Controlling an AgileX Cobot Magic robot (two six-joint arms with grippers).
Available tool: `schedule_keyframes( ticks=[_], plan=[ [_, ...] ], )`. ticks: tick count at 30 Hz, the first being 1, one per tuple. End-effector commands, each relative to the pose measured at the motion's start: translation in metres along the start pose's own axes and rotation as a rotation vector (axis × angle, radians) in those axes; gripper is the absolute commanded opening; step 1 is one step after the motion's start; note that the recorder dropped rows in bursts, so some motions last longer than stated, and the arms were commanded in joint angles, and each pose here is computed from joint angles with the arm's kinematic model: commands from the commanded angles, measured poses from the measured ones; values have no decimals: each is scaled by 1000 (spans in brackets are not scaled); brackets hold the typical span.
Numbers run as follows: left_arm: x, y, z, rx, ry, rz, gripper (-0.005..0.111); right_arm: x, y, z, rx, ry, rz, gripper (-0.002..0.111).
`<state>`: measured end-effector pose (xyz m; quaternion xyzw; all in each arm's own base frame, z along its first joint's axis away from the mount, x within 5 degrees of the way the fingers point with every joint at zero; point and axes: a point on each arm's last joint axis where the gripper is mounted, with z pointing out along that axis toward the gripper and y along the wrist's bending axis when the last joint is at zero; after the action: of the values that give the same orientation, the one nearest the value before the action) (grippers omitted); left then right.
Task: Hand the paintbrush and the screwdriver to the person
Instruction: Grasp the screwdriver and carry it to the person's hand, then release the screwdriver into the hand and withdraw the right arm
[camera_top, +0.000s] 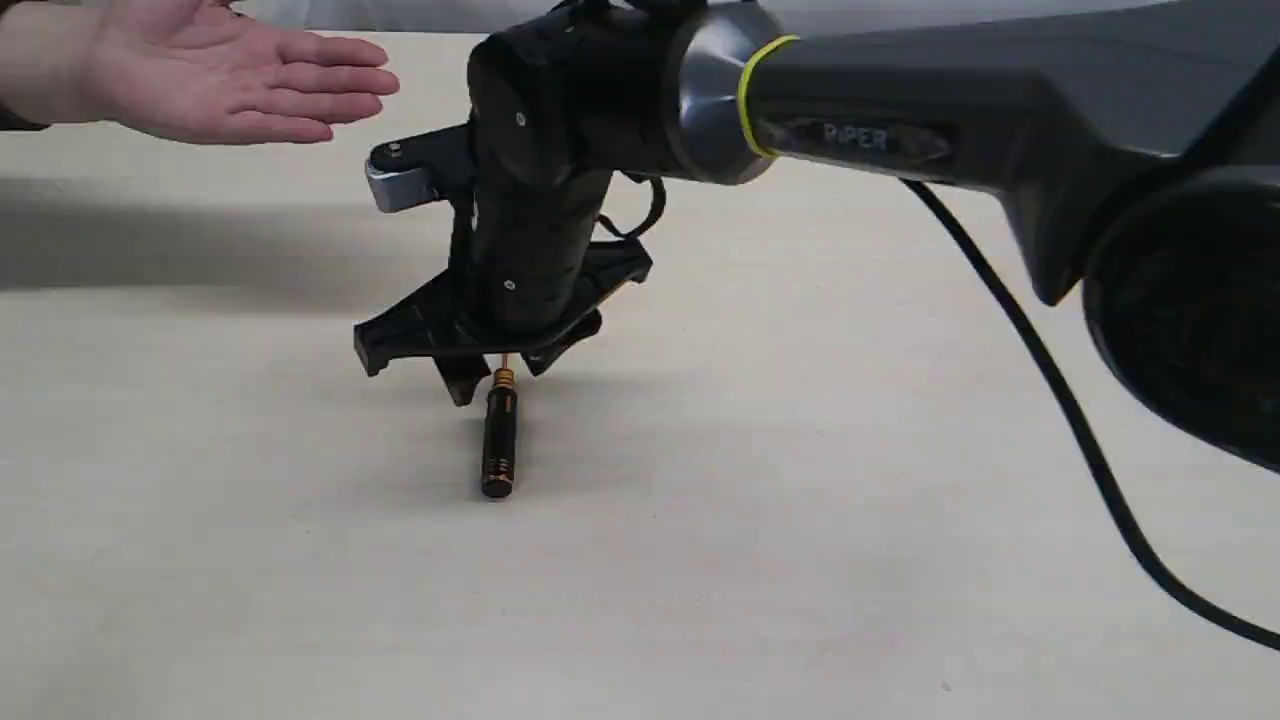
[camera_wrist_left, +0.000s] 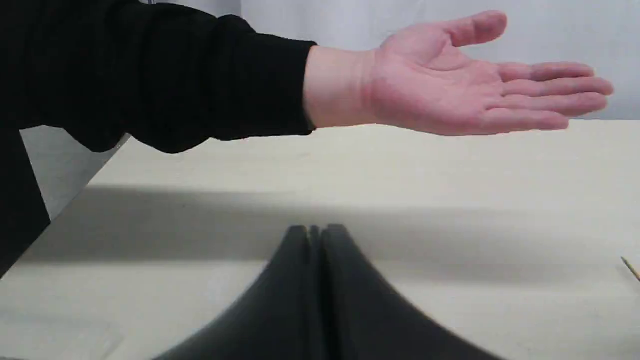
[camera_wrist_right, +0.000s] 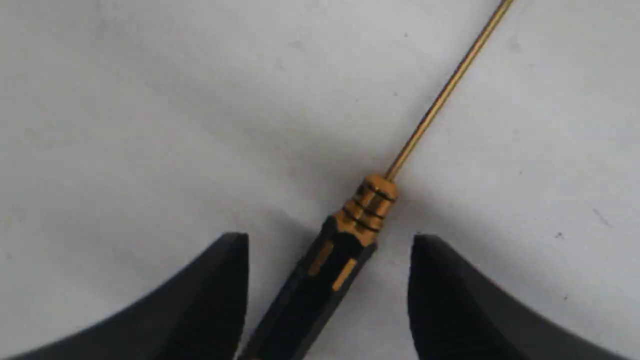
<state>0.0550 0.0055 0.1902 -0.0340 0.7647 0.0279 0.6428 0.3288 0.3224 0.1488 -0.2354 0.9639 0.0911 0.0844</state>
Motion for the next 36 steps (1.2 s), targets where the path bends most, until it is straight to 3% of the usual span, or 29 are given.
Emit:
schedule_keyframes(
  ticks=[1, 5, 12, 13, 18, 21, 26, 30, 36],
  plan=[
    [0, 0, 0, 7, -11, -6, 0, 2, -3, 16, 7, 22, 24, 51],
    [0, 0, 0, 7, -11, -6, 0, 5, -5, 31, 18, 59, 29, 48],
    [0, 0, 0, 6, -11, -2, 0, 6, -8, 30, 46, 67, 2, 6],
    [0, 0, 0, 6, -11, -2, 0, 6, -8, 26, 49, 71, -9, 4],
    [0, 0, 0, 6, -11, -2, 0, 9, -1, -10, 32, 88, -89, 4],
    [0, 0, 0, 6, -11, -2, 0, 17, 16, -47, 21, 75, -181, 4],
    [0, 0, 0, 6, -11, -2, 0, 26, 61, -131, -64, -195, -334, 4],
    [0, 0, 0, 6, -11, -2, 0, 21, 75, -176, -142, -454, -349, 4],
    [0, 0, 0, 7, -11, -4, 0, -2, 72, -180, -136, -505, -337, 4]
  ],
)
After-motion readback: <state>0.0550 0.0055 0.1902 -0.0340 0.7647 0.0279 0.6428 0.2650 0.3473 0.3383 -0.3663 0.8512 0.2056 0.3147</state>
